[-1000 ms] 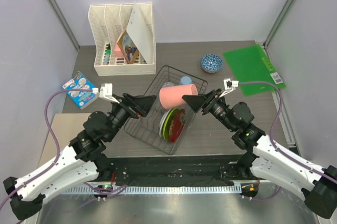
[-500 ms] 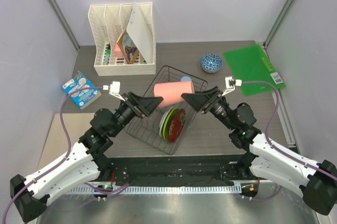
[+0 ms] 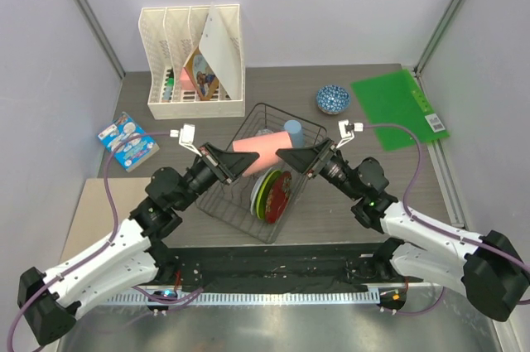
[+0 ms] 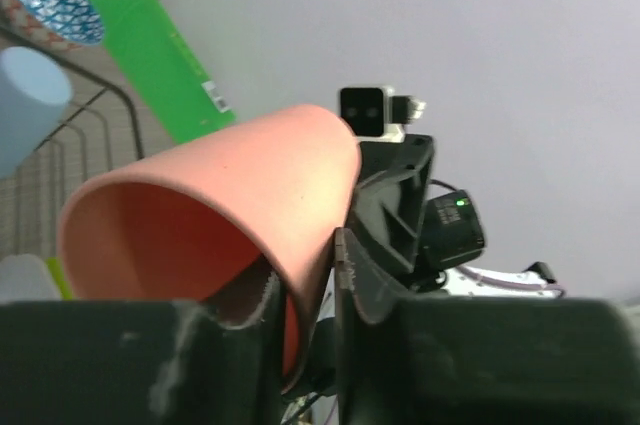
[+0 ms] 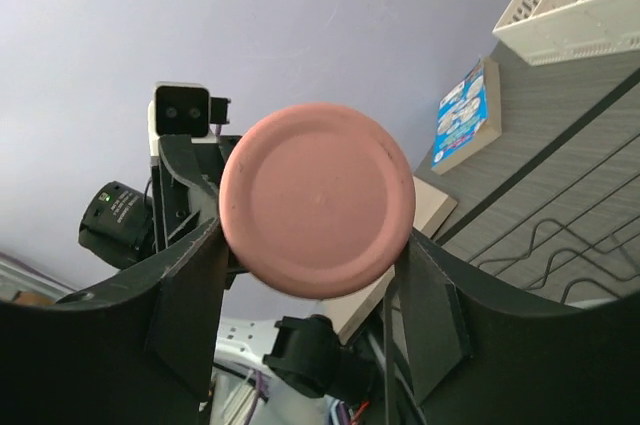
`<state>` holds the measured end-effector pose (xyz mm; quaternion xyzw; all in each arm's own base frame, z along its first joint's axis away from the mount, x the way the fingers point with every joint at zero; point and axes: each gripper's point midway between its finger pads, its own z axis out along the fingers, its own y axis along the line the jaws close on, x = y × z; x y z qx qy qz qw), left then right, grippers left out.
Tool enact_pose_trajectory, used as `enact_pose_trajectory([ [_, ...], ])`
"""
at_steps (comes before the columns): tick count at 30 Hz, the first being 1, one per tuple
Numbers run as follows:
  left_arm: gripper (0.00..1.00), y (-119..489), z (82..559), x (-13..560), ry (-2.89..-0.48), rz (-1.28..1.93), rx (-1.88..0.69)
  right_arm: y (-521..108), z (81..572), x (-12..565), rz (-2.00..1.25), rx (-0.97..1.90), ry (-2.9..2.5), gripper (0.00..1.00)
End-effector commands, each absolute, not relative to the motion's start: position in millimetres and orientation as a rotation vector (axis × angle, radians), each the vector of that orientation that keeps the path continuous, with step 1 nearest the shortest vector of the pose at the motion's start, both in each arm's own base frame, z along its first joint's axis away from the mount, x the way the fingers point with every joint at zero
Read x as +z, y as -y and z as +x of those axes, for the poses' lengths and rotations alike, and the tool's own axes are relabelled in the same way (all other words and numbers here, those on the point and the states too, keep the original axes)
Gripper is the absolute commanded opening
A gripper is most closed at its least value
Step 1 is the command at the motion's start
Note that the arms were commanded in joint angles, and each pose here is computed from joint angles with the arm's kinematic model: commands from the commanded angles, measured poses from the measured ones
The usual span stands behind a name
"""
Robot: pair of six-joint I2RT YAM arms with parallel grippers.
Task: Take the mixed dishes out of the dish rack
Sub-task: Place the cup at the center of the board.
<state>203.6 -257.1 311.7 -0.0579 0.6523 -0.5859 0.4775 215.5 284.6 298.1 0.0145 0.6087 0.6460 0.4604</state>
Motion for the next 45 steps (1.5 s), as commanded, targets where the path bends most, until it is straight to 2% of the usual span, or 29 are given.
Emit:
enact_pose_trajectory([
  [1,0.01,256.1,201.6,332.7,-1.541,-0.094,-1.435,-282.0,210.3,308.0,0.002,1.598,-1.438,0.01],
  [3,0.0,252.0,205.8,325.9,-1.589,-0.101,-1.372,-277.0,214.2,305.0,0.015,1.54,-1.457,0.05],
  [4,0.0,246.7,212.0,320.3,-1.616,-0.13,-1.314,-275.4,216.7,307.9,0.014,1.509,-1.462,0.19],
  [5,0.0,241.6,215.6,330.6,-1.61,-0.117,-1.262,-271.3,220.1,296.0,0.011,1.435,-1.527,0.59],
  [6,0.0,236.1,219.8,330.9,-1.628,-0.127,-1.207,-265.1,229.8,290.4,0.057,1.356,-1.561,0.76],
  [7,0.0,222.3,227.7,306.0,-1.74,-0.172,-1.059,-260.0,236.2,299.4,0.079,1.301,-1.574,0.88],
  [8,0.0,211.0,232.8,328.4,-1.718,-0.197,-0.997,-252.5,243.7,294.8,0.114,1.221,-1.611,0.95],
  [9,0.0,201.3,239.8,316.6,-1.777,-0.201,-0.877,-244.3,246.0,271.4,0.099,1.098,-1.716,1.0],
  [10,0.0,176.2,247.4,300.1,-1.847,-0.258,-0.682,-232.1,255.9,278.2,0.153,1.012,-1.711,1.0],
  [12,0.0,155.9,257.8,312.3,-1.879,-0.304,-0.517,-216.6,259.1,262.0,0.163,0.878,-1.779,1.0],
  [14,0.0,121.5,263.3,301.2,-1.942,-0.35,-0.279,-200.8,262.7,259.5,0.207,0.786,-1.791,1.0],
  [19,0.0,96.3,302.3,306.3,-2.084,-0.381,-0.032,-190.3,261.7,254.5,0.232,0.737,-1.799,1.0],
  [21,0.0,82.0,311.0,291.2,-2.204,-0.361,0.057,-188.7,260.3,252.3,0.229,0.73,-1.807,1.0],
  [26,0.0,87.3,355.4,252.7,-2.418,-0.269,0.142,-187.3,255.6,251.8,0.185,0.717,-1.816,1.0],
  [33,0.0,93.0,406.6,191.4,-2.564,-0.315,0.089,-190.4,248.6,248.0,0.128,0.727,-1.843,1.0],
  [39,0.0,94.9,441.8,151.1,-2.595,-0.391,0.027,-183.7,242.1,241.4,0.111,0.706,-1.859,1.0],
  [45,0.0,76.1,456.1,115.7,-2.649,-0.473,0.056,-172.1,237.4,236.3,0.116,0.665,-1.864,1.0],
])
